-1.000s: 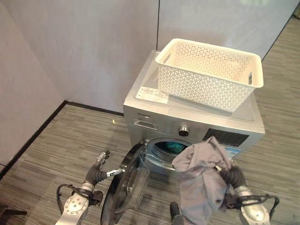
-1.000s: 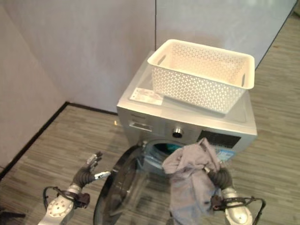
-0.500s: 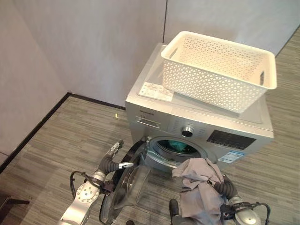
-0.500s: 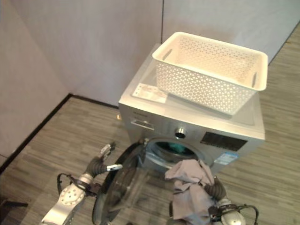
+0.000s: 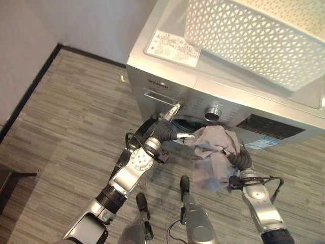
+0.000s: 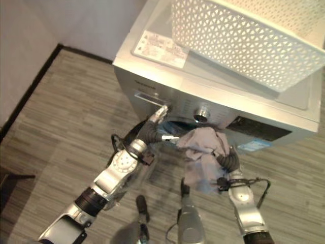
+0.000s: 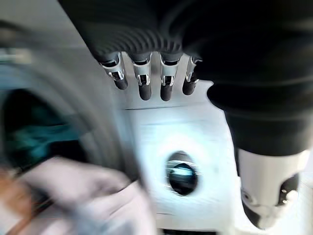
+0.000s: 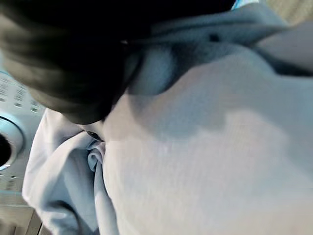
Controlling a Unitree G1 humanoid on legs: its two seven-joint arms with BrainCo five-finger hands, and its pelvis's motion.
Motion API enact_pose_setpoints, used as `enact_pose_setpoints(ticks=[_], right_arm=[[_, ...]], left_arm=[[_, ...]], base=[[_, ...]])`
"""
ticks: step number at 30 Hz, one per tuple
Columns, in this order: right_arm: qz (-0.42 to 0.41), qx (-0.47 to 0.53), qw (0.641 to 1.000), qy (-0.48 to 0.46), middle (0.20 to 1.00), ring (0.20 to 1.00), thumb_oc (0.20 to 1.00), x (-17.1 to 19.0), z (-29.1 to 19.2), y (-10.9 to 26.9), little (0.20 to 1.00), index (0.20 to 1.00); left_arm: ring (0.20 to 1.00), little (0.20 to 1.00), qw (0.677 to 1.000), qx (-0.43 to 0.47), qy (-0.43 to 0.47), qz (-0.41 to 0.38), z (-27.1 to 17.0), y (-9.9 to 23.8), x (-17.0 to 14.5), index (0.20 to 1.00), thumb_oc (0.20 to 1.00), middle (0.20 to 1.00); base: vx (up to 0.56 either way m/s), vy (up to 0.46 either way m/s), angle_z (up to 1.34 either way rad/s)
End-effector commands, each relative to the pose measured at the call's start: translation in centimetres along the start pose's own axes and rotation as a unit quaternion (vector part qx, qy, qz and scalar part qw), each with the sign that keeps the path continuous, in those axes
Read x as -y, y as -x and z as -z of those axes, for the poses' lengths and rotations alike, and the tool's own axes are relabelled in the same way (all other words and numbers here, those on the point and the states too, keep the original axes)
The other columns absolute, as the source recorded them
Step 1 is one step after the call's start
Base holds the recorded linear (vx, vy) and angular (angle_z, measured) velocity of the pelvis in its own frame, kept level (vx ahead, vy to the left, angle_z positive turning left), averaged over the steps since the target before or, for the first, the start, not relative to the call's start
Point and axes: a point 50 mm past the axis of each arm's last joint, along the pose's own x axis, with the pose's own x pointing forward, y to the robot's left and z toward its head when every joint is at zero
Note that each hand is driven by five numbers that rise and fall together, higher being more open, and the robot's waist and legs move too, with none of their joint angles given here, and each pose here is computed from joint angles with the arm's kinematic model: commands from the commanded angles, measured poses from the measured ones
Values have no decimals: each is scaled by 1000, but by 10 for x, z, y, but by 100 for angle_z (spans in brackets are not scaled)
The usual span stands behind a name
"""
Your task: Grab the laundry basket,head to the washer,open it,put in the laundry and shut it.
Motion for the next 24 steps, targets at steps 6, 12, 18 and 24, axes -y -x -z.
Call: enact_pose_setpoints(ticks=[6, 12, 18, 24], right_arm=[[17, 87, 991, -98, 200, 200, 200, -2, -35, -2, 200, 200], [14, 117, 983, -140, 200, 200, 200, -9, -51, -7, 200, 200], [25, 150, 968, -197, 200, 200, 200, -19, -69, -14, 200, 200], [36, 154, 955, -253, 200, 200, 200, -23, -75, -18, 200, 200]], left_arm=[[1000, 1000, 996, -45, -64, 36, 17, 52, -24, 1000, 1000, 1000], [1000, 1000, 985, -80, -147, 41, 32, 58, -27, 1000, 1000, 1000], [1000, 1000, 990, 7, -143, 9, 0, 2, -6, 1000, 1000, 1000], [1000, 1000, 991, 49, -118, 37, -25, -36, 27, 1000, 1000, 1000]], base=[[-34, -27, 4], [-33, -12, 8], [-37, -24, 5], [-21, -34, 18]])
